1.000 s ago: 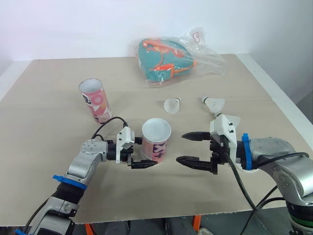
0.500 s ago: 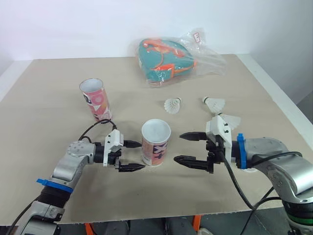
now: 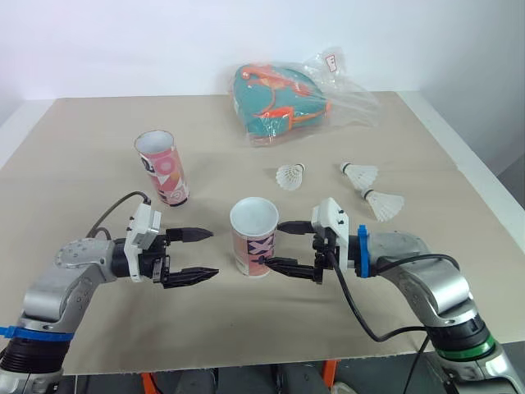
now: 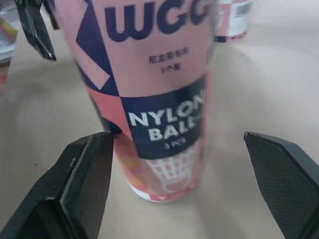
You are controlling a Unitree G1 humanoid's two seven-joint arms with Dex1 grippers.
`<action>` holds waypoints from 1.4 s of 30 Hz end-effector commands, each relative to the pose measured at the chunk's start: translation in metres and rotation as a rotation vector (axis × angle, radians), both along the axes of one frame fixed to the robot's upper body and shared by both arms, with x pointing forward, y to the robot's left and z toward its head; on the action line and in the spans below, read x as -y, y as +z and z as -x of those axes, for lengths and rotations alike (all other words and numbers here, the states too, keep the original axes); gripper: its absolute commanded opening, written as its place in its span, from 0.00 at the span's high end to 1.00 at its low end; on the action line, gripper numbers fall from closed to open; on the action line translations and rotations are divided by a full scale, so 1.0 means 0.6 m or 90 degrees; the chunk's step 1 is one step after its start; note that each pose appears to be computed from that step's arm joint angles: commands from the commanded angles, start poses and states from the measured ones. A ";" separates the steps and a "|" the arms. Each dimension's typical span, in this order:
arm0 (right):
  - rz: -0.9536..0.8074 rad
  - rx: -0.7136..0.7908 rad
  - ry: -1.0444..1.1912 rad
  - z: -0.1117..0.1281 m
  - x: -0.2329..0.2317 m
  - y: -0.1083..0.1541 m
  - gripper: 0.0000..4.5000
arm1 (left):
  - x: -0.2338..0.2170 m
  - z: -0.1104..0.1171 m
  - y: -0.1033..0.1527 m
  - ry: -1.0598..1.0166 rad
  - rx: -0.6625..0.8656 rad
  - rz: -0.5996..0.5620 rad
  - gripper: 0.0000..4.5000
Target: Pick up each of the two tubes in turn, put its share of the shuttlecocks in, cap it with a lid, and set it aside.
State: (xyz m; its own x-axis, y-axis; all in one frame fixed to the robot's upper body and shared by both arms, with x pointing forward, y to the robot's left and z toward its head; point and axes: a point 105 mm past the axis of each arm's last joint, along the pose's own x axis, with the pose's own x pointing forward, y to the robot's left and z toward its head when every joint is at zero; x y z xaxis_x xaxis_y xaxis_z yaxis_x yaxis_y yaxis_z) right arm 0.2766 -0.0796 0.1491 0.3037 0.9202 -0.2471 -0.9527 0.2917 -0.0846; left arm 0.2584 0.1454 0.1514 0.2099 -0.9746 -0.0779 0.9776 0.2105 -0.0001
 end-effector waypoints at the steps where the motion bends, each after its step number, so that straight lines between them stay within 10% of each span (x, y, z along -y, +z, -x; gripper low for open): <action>1: -0.014 0.011 0.033 0.005 -0.013 0.005 0.00 | -0.006 0.003 0.022 0.015 0.039 0.001 0.02; 21: -0.058 0.021 0.084 -0.021 -0.069 -0.014 0.00 | 0.008 0.012 0.005 0.021 -0.072 0.009 0.02; 30: -0.064 0.022 0.080 -0.021 -0.062 -0.009 0.55 | 0.016 0.004 -0.003 0.015 0.003 -0.032 0.00; 42: -0.148 0.097 -0.064 -0.042 0.044 0.097 0.60 | 0.062 -0.023 0.075 0.036 0.093 0.103 0.00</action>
